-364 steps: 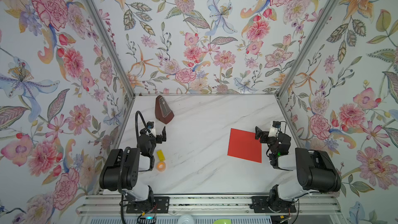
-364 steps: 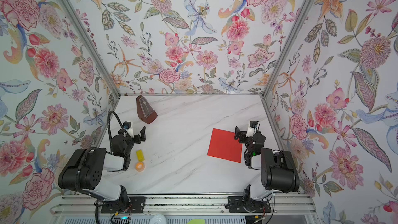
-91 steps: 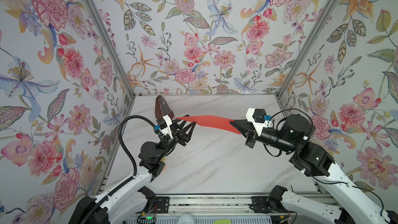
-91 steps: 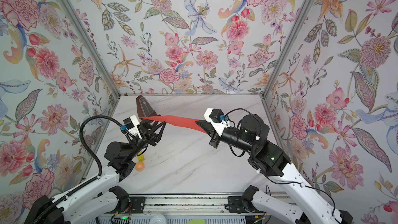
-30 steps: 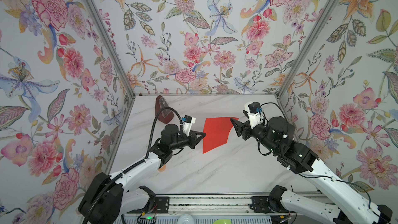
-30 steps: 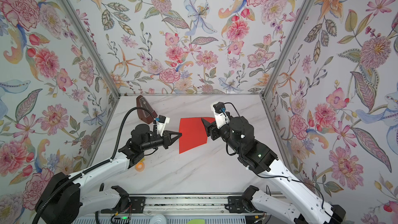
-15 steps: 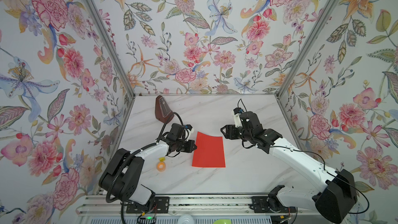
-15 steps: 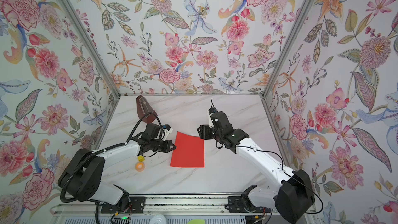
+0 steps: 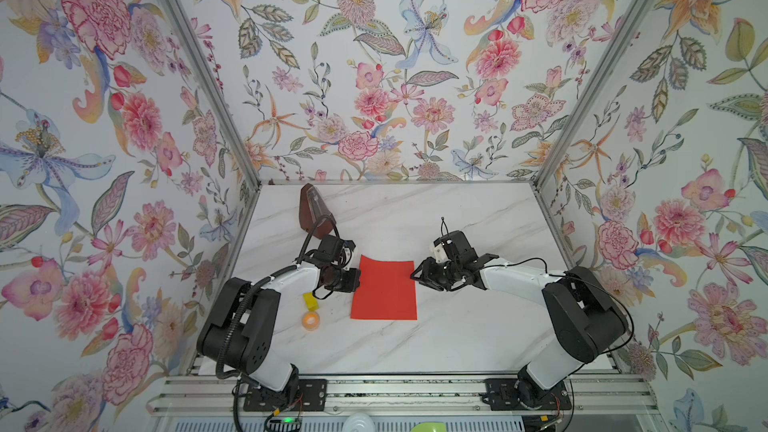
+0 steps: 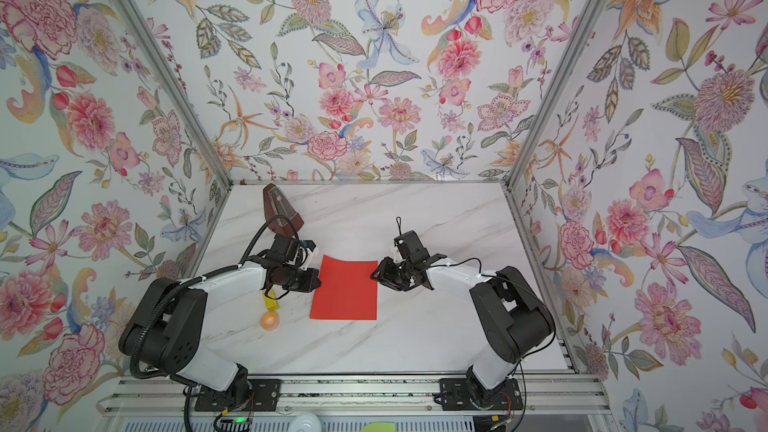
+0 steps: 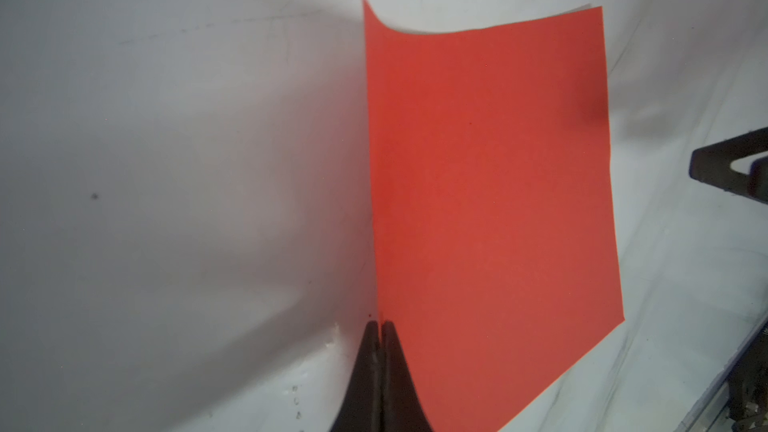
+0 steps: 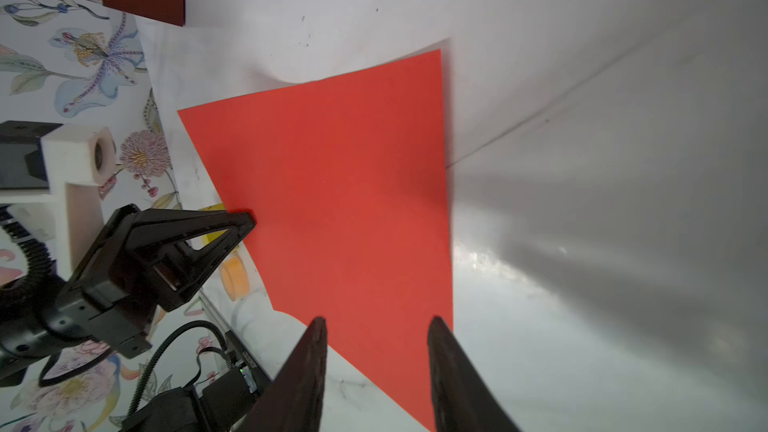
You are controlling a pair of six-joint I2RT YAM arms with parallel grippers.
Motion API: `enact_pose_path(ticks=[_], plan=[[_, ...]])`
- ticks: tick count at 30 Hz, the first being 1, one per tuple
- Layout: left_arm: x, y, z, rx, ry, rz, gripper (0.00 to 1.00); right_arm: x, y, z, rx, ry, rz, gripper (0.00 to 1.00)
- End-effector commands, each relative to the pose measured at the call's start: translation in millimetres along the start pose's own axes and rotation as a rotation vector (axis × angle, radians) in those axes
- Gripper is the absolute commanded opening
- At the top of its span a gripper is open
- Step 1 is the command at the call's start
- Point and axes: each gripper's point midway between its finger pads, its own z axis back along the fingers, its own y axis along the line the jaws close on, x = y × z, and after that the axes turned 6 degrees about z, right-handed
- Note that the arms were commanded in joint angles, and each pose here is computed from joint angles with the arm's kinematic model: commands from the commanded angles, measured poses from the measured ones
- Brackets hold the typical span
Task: Fold a paper plane with a square sheet of paper (fold left side to right side)
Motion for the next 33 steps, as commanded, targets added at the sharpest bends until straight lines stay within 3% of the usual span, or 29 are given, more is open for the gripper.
enact_pose_path(ticks=[1,22,27,33], plan=[[-1,11,0,0.052,0.017,-0.010,0.00,-3,14,-10,0.114,0.030,-0.021,0.39],[6,7,7,0.017,-0.005,-0.007,0.01,-19,-23,-40,0.071,0.118,-0.078,0.33],[14,-13,20,-0.073,-0.054,-0.017,0.29,-21,-26,-41,0.059,0.119,-0.082,0.33],[13,-29,26,-0.159,-0.047,-0.015,0.41,-21,-28,-41,0.053,0.117,-0.083,0.33]])
